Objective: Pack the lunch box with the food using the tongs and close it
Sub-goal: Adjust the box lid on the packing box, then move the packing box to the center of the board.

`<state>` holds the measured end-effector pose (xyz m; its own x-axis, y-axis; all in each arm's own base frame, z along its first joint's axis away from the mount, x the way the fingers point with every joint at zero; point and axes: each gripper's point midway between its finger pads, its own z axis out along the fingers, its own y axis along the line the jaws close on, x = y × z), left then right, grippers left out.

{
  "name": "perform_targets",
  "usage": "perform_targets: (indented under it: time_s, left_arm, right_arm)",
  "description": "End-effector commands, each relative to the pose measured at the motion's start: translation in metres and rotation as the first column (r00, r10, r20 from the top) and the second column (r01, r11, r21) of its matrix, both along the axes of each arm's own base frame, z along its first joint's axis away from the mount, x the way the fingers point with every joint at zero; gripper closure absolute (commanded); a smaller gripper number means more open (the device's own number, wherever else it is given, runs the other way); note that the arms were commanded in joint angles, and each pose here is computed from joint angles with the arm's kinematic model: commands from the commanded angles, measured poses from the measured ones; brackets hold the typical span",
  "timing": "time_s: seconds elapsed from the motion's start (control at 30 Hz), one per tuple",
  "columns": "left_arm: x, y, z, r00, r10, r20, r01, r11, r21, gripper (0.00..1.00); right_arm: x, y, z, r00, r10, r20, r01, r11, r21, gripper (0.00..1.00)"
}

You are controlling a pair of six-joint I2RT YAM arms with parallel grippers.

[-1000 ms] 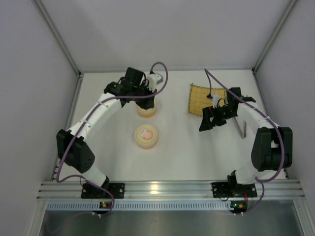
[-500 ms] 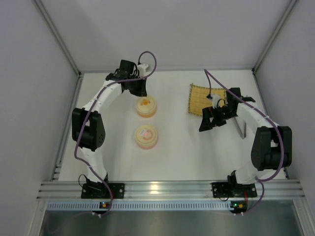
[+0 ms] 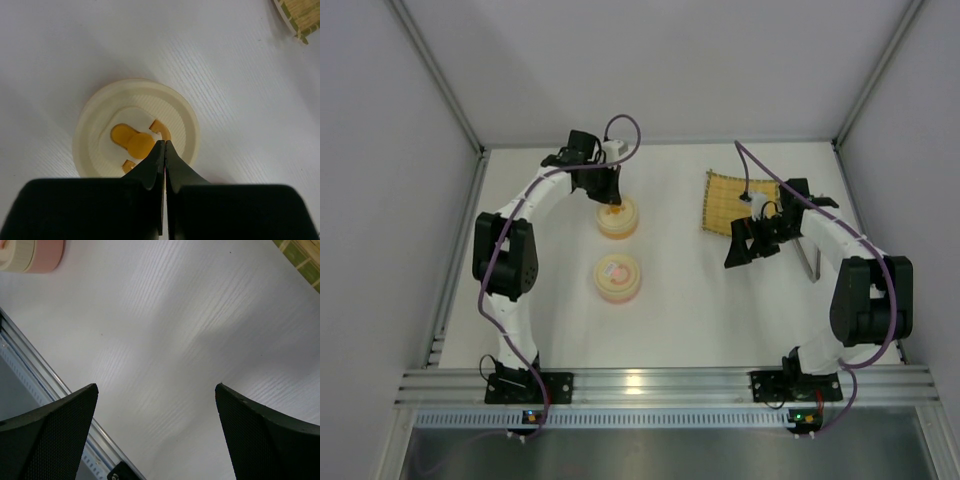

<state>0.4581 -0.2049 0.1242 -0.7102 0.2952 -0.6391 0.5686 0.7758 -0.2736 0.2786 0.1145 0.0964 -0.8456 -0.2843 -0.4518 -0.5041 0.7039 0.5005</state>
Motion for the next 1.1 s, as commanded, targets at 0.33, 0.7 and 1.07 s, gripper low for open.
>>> perform_targets:
  time_s: [0.33, 0.7, 1.07]
  left_arm:
    - [-0.032, 0.003, -0.017, 0.999, -0.036, -0.041, 0.035, 0.999, -0.016, 1.0]
    - [0.003, 0.009, 0.083, 0.988, 0.024, 0.152, -0.007, 0.994, -0.108, 0.64]
    - [0.047, 0.048, 0.03, 0.981, 0.163, 0.108, -0.17, 0.984, 0.058, 0.57]
  right_arm:
    - [0.006, -0.002, 0.006, 0.999, 0.015, 0.034, -0.016, 1.0, 0.013, 0.01]
    - [0.007, -0.002, 0.008, 0.999, 0.016, 0.034, -0.016, 1.0, 0.015, 0.01]
    - [0.005, -0.004, 0.01, 0.999, 0.021, 0.041, -0.021, 1.0, 0.002, 0.01]
